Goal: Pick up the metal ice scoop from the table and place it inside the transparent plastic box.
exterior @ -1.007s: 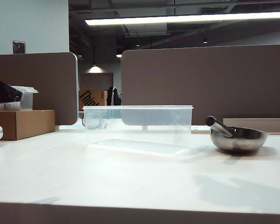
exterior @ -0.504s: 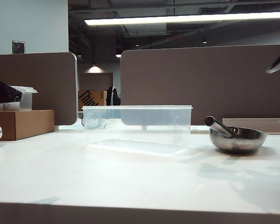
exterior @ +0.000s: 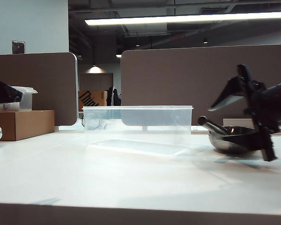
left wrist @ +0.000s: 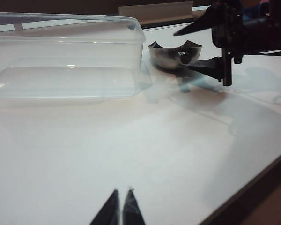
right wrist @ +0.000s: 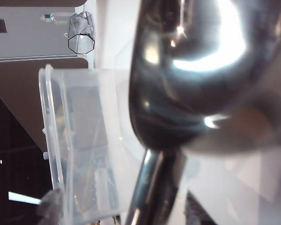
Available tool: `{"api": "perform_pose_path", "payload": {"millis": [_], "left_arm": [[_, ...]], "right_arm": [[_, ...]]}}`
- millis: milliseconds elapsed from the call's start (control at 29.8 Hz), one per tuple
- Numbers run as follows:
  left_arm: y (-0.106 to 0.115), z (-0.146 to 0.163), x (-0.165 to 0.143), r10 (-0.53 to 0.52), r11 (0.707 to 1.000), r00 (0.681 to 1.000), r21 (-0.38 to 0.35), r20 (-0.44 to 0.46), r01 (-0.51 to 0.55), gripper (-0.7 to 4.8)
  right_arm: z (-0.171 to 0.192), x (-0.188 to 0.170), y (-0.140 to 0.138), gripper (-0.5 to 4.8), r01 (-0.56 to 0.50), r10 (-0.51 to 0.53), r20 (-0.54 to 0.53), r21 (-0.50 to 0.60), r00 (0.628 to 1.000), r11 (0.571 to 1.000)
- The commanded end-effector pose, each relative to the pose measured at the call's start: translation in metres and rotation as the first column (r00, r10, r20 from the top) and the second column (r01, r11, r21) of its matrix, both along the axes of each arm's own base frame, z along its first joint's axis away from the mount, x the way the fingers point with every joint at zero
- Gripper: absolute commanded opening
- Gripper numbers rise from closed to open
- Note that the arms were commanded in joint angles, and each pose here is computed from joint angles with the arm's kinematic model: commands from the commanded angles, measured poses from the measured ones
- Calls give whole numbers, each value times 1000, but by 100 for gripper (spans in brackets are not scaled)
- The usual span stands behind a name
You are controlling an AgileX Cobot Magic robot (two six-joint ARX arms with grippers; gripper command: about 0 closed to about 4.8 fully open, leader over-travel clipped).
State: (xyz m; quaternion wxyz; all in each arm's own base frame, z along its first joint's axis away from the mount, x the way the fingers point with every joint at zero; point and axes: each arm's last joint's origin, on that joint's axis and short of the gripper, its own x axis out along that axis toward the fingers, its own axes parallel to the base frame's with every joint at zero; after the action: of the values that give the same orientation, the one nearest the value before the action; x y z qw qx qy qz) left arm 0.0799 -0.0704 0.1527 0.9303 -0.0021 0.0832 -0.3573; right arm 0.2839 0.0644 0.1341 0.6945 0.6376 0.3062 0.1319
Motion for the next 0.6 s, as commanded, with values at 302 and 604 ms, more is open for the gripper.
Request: {"api": "perform_pose_path", "payload": {"millis": [302, 604], "left_arm": [[0, 1, 0, -1, 1000, 1000, -6, 8, 1, 21], [0, 1, 0, -2, 1000, 1000, -6, 8, 2, 21]], "right_arm": [[-5, 6, 15, 111, -13, 11, -36, -34, 999, 999], [-5, 7, 15, 101, -7, 6, -36, -36, 999, 999]]}}
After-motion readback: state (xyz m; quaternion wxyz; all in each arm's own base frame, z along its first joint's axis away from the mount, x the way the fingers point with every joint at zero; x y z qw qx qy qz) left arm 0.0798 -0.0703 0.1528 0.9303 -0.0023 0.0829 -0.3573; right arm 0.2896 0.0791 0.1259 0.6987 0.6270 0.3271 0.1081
